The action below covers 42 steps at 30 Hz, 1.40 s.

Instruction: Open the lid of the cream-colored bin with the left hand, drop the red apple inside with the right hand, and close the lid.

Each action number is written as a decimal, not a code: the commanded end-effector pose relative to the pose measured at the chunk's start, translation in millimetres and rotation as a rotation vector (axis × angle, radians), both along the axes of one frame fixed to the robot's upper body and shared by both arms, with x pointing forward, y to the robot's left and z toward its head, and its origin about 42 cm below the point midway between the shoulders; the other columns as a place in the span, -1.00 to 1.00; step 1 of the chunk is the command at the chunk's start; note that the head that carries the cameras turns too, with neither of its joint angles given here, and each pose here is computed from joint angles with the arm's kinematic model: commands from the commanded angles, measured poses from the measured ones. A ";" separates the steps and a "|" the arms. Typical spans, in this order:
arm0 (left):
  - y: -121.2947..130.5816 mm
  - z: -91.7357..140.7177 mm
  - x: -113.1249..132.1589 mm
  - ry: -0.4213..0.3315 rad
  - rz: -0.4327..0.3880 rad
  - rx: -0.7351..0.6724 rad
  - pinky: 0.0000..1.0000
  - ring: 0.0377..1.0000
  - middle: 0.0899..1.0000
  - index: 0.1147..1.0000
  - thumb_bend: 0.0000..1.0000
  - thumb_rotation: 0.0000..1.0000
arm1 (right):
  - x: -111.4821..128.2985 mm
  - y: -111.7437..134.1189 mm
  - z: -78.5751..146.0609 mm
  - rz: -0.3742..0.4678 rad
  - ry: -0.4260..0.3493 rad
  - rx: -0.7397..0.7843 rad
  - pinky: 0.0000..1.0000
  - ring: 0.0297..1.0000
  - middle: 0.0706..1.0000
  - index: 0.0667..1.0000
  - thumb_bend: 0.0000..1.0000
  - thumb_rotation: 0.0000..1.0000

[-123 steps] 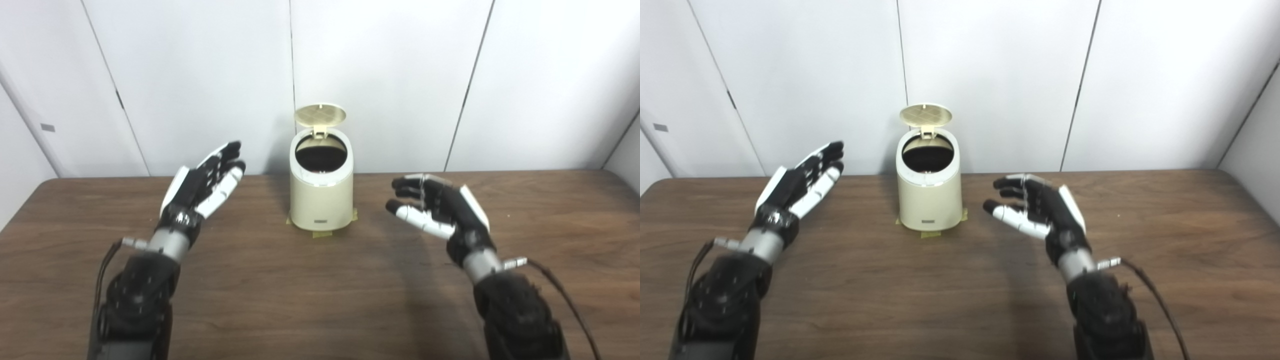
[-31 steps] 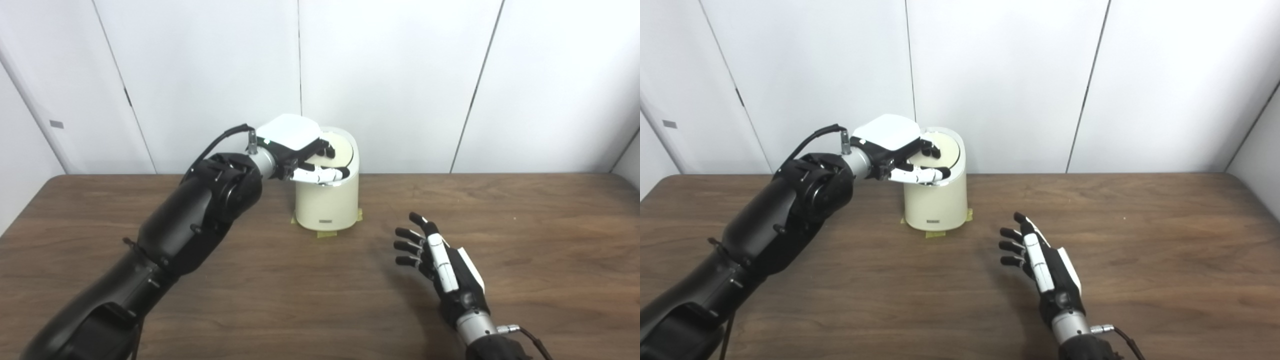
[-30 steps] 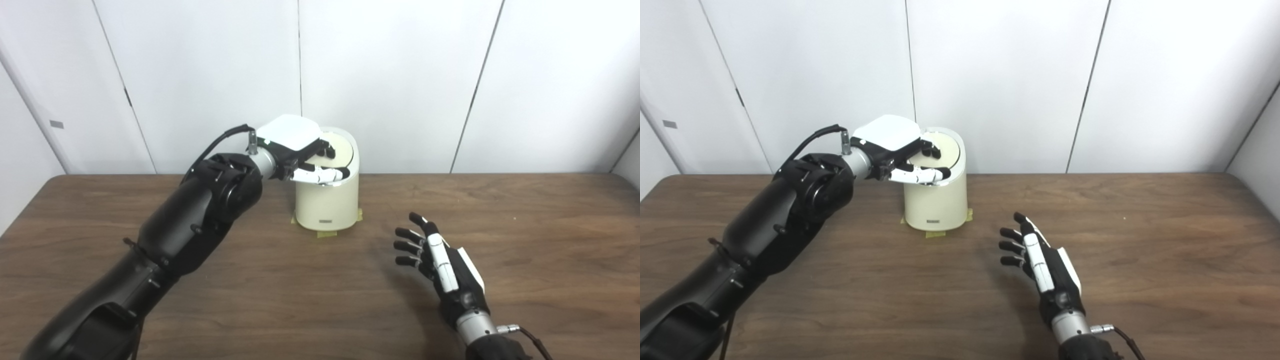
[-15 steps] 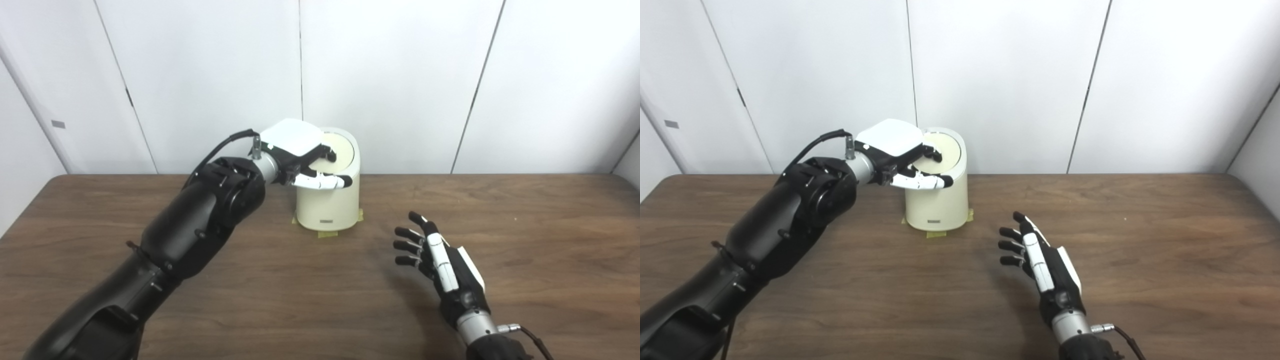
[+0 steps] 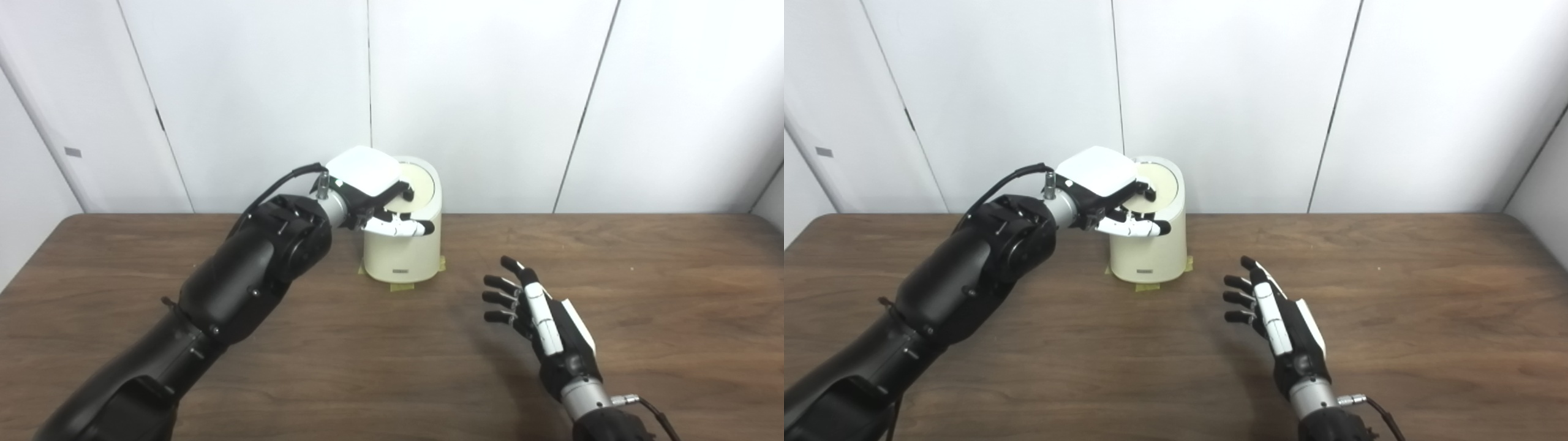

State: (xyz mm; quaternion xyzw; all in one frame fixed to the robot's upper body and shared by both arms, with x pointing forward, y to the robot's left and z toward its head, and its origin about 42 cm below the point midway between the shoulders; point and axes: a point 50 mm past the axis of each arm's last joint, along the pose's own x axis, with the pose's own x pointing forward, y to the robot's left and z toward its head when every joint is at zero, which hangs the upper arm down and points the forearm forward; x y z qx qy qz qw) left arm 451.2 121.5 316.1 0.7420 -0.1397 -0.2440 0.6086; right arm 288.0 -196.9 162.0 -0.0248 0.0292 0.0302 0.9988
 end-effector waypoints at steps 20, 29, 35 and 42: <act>86.1 47.0 -32.7 -0.096 0.155 -1.173 0.11 0.34 0.41 0.50 -0.38 0.74 | 10.4 2.5 21.1 0.016 -0.088 0.000 0.36 0.59 0.64 0.83 0.04 1.00; 127.1 -30.3 -76.4 0.229 0.276 -1.628 0.81 0.83 0.79 0.81 -0.21 0.72 | 9.5 -1.1 20.6 0.018 -0.094 0.017 0.43 0.67 0.71 0.81 0.09 1.00; 143.3 -62.3 -102.5 0.288 0.330 -1.693 0.91 0.91 0.89 0.90 -0.08 0.93 | 9.7 -6.3 21.3 0.028 -0.101 0.016 0.56 0.74 0.78 0.81 0.10 1.00; 143.6 -92.4 -129.4 0.333 0.390 -1.795 1.00 0.99 0.99 1.00 -0.16 1.00 | 12.9 -12.4 16.5 0.061 -0.120 0.009 0.83 0.93 0.93 0.93 0.16 1.00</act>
